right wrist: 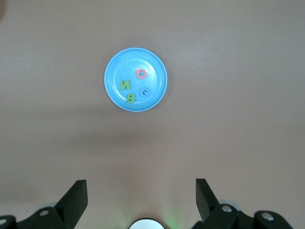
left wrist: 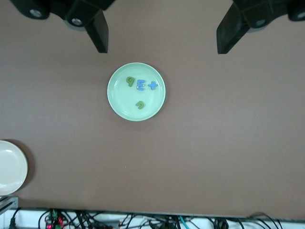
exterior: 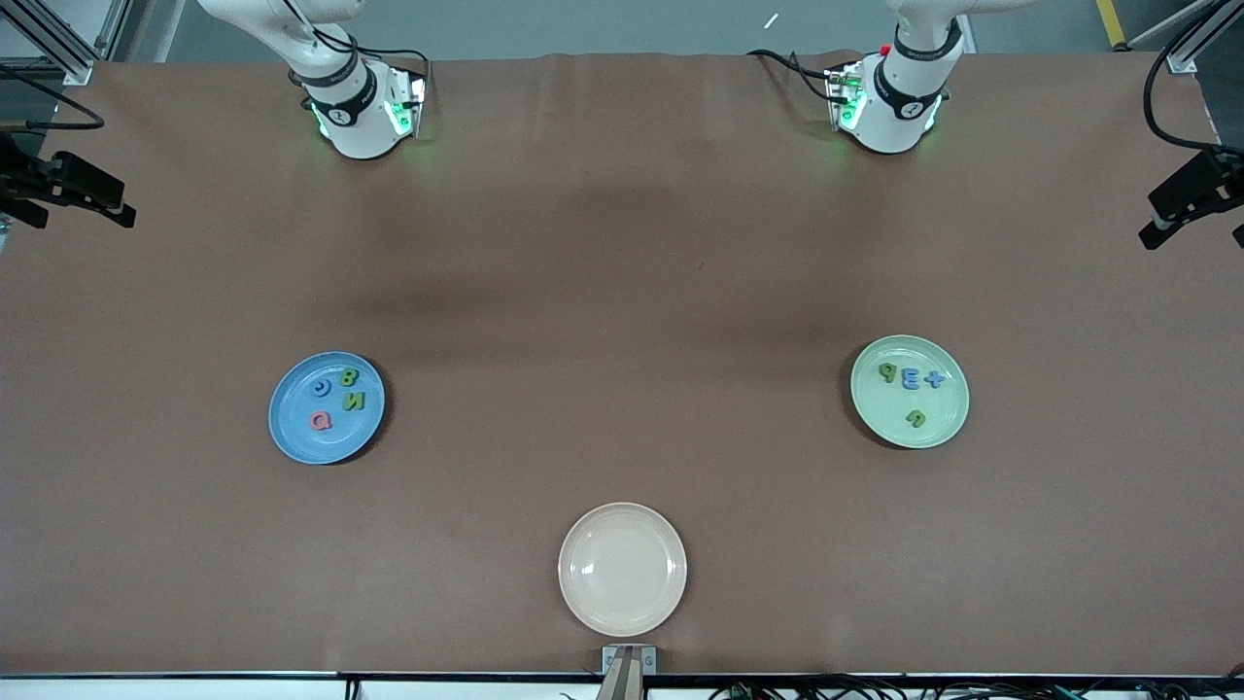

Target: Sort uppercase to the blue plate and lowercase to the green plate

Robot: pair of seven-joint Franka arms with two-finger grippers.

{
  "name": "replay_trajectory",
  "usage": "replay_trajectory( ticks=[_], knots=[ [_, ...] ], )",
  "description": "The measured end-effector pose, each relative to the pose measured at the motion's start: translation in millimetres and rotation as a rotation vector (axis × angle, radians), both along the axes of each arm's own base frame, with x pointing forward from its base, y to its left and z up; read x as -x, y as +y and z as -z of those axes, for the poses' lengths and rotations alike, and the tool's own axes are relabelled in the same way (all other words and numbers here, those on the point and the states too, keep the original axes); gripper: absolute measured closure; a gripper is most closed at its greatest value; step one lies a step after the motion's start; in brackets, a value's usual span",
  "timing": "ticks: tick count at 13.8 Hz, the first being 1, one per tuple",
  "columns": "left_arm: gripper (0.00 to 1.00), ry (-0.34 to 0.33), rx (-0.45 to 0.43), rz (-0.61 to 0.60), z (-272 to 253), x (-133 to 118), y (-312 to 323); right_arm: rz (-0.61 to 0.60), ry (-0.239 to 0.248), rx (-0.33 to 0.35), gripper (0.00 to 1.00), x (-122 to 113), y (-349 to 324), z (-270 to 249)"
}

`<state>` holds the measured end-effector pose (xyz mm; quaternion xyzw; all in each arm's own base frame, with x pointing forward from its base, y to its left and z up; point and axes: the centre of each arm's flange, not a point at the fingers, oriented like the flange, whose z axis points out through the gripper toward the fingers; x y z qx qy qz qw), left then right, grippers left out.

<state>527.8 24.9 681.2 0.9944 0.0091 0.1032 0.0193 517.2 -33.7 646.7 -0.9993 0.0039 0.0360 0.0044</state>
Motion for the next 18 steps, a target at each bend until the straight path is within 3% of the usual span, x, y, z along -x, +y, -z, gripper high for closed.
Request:
replay_trajectory(
  ticks=[2,9,18],
  knots=[
    [0.00,0.002,-0.006,0.006,-4.6,-4.1,-2.4,0.001,0.001,-0.002,0.00,0.1,0.2,0.5],
    [0.00,0.101,-0.022,0.052,28.1,-43.4,-13.5,0.000,-0.011,-0.006,0.00,-0.1,1.5,-1.8],
    [0.00,0.114,-0.022,0.055,7.4,-20.8,-15.1,-0.001,-0.039,-0.008,0.00,6.9,2.0,-14.0]
  ],
)
